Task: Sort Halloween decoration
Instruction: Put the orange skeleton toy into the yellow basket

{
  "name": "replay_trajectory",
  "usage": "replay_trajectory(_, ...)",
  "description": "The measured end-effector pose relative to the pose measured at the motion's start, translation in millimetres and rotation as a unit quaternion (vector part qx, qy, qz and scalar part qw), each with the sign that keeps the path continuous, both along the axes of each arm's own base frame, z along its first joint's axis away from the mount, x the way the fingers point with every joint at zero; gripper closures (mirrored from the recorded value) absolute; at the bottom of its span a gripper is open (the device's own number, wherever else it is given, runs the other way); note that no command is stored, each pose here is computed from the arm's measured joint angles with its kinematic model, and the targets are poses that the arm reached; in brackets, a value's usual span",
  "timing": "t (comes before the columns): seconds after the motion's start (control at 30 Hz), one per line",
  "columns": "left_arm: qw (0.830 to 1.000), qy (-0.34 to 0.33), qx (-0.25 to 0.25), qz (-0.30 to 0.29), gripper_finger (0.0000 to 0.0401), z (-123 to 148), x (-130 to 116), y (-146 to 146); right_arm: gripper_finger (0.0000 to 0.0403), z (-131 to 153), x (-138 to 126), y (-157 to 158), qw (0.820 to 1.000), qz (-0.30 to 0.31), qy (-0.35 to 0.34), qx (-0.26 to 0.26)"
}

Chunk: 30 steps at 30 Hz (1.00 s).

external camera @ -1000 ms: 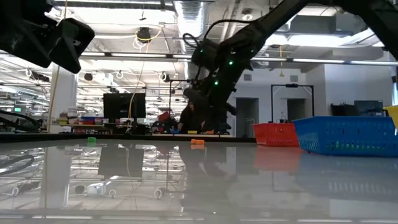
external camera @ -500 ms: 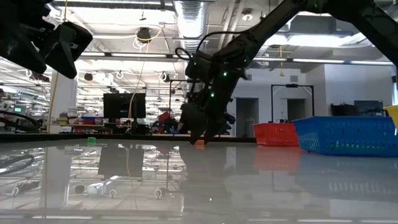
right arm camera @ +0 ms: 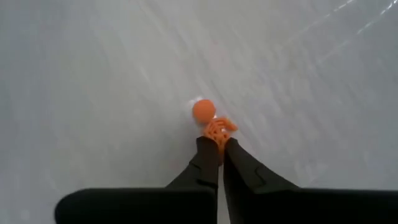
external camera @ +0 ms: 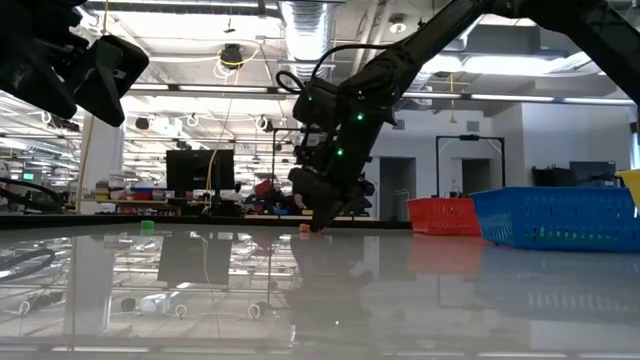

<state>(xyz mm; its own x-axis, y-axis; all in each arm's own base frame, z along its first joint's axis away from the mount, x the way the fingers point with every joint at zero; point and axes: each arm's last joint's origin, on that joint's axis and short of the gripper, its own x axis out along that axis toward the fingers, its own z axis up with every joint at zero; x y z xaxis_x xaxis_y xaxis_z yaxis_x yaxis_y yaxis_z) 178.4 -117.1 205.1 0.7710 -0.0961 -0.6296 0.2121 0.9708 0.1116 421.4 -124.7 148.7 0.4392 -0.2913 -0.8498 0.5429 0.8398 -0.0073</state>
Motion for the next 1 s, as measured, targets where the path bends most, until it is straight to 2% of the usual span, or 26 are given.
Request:
replay_trajectory(0.17,1.000,0.001,0.000,0.000,0.0228,-0.1,-0.1,0.1,0.0365,17.7,-11.7,-0.5,0.999,0.025,0.008,0.037)
replay_trajectory(0.3,1.000,0.001,0.001,0.000,0.0228,-0.4,-0.2,0.2,0.0375,53.6,-31.4,-1.1,0.999,0.036,0.021,0.035)
replay_trajectory(0.57,1.000,0.001,0.000,0.001,0.0228,-0.3,-0.1,0.1,0.0370,121.4,-94.4,-6.9,0.997,-0.006,0.065,0.047)
replay_trajectory(0.7,1.000,0.001,0.000,0.000,0.0228,-0.2,-0.1,0.1,0.0375,140.5,-124.8,-4.4,0.991,-0.050,0.100,0.073)
replay_trajectory(0.83,1.000,0.001,0.000,0.001,0.0228,-0.3,-0.1,0.2,0.0380,155.4,-146.8,19.5,0.983,-0.043,0.145,0.109)
replay_trajectory(1.0,1.000,0.004,-0.007,0.001,0.0228,-0.4,-0.3,-0.1,0.0380,162.7,-169.3,72.4,0.972,-0.017,0.175,0.152)
